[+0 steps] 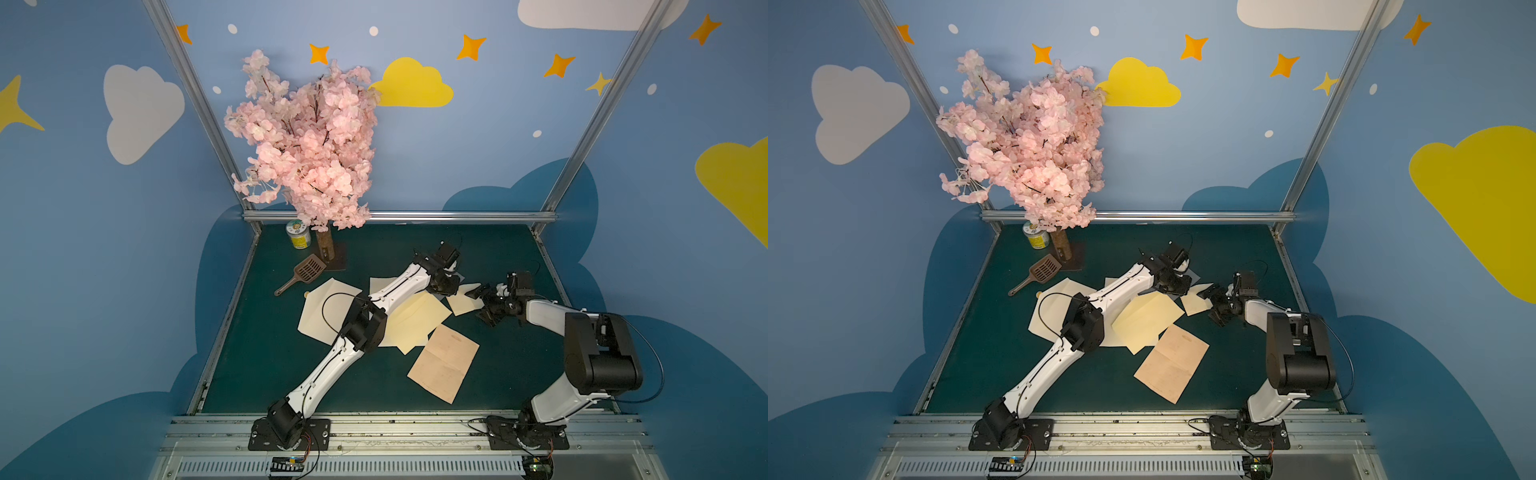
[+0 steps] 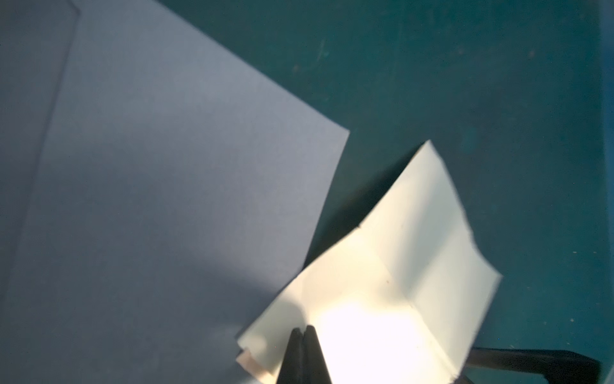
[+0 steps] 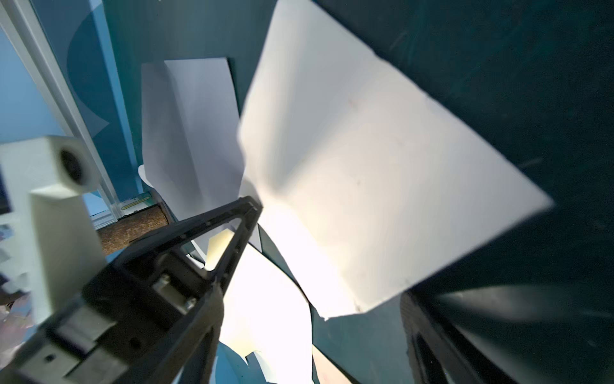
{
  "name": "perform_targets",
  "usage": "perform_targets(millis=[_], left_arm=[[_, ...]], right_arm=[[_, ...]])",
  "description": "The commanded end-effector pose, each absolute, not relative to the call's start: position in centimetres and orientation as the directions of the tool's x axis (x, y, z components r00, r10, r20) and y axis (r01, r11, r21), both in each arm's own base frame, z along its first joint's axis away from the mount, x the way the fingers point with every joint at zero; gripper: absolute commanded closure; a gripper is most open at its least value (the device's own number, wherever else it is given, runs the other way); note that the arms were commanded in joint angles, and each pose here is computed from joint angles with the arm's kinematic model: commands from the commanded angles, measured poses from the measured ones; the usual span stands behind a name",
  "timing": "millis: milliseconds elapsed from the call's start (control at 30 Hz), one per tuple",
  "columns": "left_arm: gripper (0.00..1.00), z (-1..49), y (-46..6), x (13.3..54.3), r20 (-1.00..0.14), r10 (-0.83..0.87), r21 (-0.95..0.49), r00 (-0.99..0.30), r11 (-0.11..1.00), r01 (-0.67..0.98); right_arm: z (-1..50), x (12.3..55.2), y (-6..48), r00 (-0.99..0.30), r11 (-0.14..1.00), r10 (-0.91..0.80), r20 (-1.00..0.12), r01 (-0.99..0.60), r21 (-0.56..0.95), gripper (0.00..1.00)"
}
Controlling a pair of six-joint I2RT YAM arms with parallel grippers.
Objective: Fold the letter paper in half and place it into the envelope
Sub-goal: Fold the letter paper at the center of the board.
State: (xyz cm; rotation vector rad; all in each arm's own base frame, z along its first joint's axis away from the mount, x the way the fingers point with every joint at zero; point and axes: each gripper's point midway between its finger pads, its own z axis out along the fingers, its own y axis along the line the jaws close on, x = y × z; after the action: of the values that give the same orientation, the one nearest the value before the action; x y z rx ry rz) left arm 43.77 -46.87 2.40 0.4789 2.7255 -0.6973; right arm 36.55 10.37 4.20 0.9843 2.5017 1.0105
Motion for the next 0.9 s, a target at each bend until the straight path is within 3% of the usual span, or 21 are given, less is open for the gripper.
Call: perform_targets(millis=[0, 167, 367, 600, 867], left_arm=[[0.98, 0.1, -45.7, 42.8, -0.285, 0.276, -0.381, -0.918, 0.846, 0.373], [0.97, -0.8, -45.3, 42.1, -0.243, 0.287, -0.383, -0.927, 0.849, 0.363], [0.98, -1.5, -45.1, 41.3, -0.211, 0.305, -0.379, -0.929, 0.850, 0.365], [0.97, -1.6, -44.7, 40.8, -0.193, 0.321, -0.372, -0.927, 0.851, 0.372], [0.98, -1.0, -44.7, 40.9, -0.194, 0.314, -0.377, -0.929, 0.850, 0.367]], right_arm=[[1.8, 35.8, 10.4, -0.727, 0.524, 0.686, 0.035, 0.527, 0.669, 0.17], [1.7, 36.2, 10.6, -0.727, 0.513, 0.686, 0.022, 0.505, 0.694, 0.23], [1.9, 36.4, 10.8, -0.728, 0.506, 0.685, -0.009, 0.467, 0.725, 0.38], [2.9, 37.0, 11.0, -0.740, 0.518, 0.671, -0.051, 0.418, 0.746, 0.67], [3.2, 37.8, 11.4, -0.768, 0.540, 0.637, -0.066, 0.383, 0.750, 0.90]])
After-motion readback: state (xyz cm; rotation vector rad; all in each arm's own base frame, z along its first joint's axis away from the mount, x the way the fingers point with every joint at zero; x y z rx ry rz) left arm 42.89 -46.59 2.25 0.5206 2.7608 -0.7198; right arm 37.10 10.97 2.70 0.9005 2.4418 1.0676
